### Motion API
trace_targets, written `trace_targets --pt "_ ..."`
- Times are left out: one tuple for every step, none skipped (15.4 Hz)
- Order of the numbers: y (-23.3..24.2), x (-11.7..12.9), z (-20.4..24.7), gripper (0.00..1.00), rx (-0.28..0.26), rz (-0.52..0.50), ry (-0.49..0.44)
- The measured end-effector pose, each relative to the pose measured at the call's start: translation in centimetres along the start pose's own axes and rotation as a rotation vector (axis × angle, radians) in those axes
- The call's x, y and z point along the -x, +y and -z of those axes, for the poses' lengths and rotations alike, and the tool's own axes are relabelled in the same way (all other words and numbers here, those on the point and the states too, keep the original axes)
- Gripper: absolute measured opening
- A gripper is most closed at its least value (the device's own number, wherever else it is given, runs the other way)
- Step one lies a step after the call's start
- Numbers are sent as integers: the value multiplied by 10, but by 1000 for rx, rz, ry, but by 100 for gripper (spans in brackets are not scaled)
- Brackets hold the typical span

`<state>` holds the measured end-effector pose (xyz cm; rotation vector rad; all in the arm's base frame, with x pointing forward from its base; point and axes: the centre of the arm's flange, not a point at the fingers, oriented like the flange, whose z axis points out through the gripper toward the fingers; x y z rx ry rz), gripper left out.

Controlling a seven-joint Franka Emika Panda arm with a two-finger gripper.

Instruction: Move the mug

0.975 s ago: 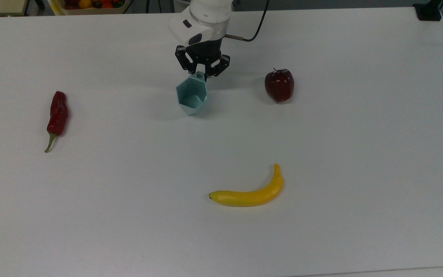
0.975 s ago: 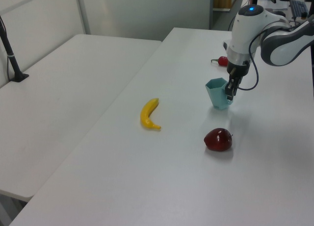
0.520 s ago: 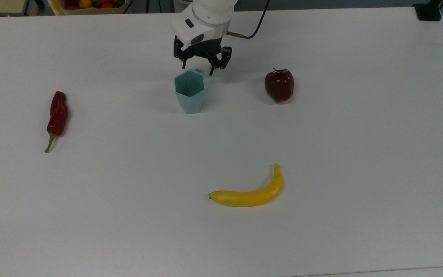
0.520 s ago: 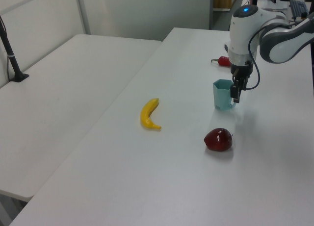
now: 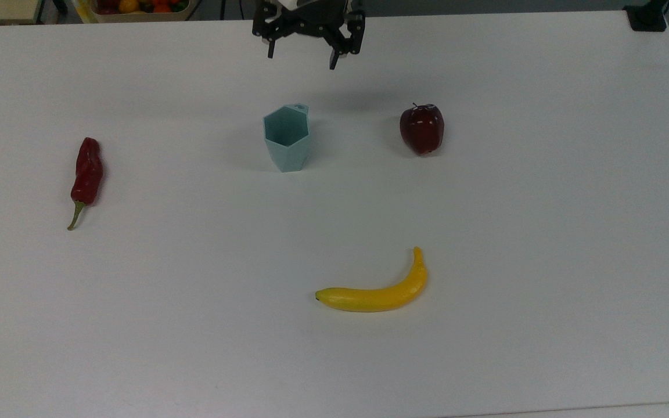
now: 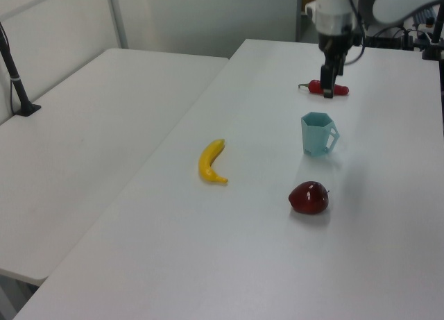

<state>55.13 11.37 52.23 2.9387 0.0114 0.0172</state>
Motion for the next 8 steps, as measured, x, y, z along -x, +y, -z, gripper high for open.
trace_targets --pt "6 -1 16 100 -20 -6 4" --pt "16 -2 32 100 -45 -4 -5" --pt "34 -1 49 100 -76 9 -28" --pt "43 0 56 100 -94 14 -39" --pt "53 0 62 100 -107 10 -46" --pt "63 0 66 100 -116 3 -47" --pt "71 -1 68 100 -120 -4 -45" --pt "76 -1 69 100 -121 -11 -44"
